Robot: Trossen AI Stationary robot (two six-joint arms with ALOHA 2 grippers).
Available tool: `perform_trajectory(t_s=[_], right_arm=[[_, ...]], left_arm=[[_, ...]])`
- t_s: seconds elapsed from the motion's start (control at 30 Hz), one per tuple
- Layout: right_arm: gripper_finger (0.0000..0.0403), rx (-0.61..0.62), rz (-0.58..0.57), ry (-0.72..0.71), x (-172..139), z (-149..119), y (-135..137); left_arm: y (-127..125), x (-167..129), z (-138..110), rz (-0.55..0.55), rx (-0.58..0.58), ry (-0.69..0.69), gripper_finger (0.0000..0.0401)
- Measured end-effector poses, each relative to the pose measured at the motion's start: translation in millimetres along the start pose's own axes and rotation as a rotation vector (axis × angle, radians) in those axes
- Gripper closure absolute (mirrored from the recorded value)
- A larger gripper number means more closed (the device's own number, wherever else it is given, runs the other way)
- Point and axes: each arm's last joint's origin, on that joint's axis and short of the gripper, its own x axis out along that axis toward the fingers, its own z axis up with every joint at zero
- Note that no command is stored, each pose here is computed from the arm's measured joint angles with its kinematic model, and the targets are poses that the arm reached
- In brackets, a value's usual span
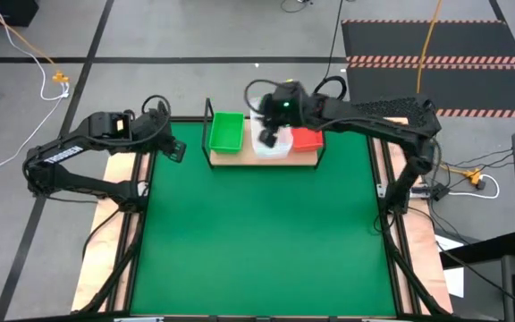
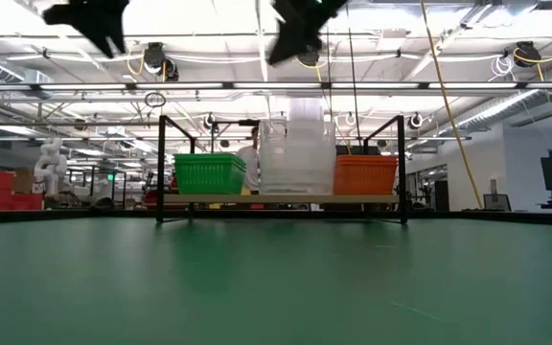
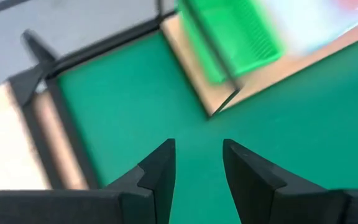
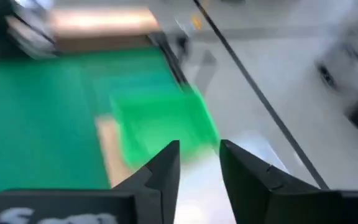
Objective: Stack baskets on shelf by color
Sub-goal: Adjust the orange bins on the shelf
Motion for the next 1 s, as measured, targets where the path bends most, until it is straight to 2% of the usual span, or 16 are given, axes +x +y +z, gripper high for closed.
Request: perform_trajectory(t_s=[0.07,0.2,0.33,0.53,0.7,0.83,1.0], right_arm=[[0.0302,0.017,-0.054,0.093,-11,-16,-13],[0.0326,0.047,-0.085,0.290,-35,-58,-32],[0.0349,0.176,-0.139,0.353,-64,-97,-41],[0.0392,0.451,-0.338,0.190,-107,-140,-52],[0.0400,0.683,-0.417,0.123,-110,-196,-53],[0.0402,0.884,-0.430,-0.062,-107,-238,-53],[0.0402,1.167,-0.380,-0.286,-98,-291,-52]], left_arm=[[-5,0,5,-0.048,-0.001,-0.052,0.0268],[-17,1,14,-0.124,0.019,-0.127,0.0268],[-26,6,17,-0.141,0.058,-0.135,0.0268],[-42,22,18,-0.109,0.103,-0.082,0.0268],[-54,38,20,-0.100,0.127,-0.020,0.0268],[-61,44,19,-0.114,0.140,0.023,0.0268],[-63,45,18,-0.117,0.144,0.030,0.0268]])
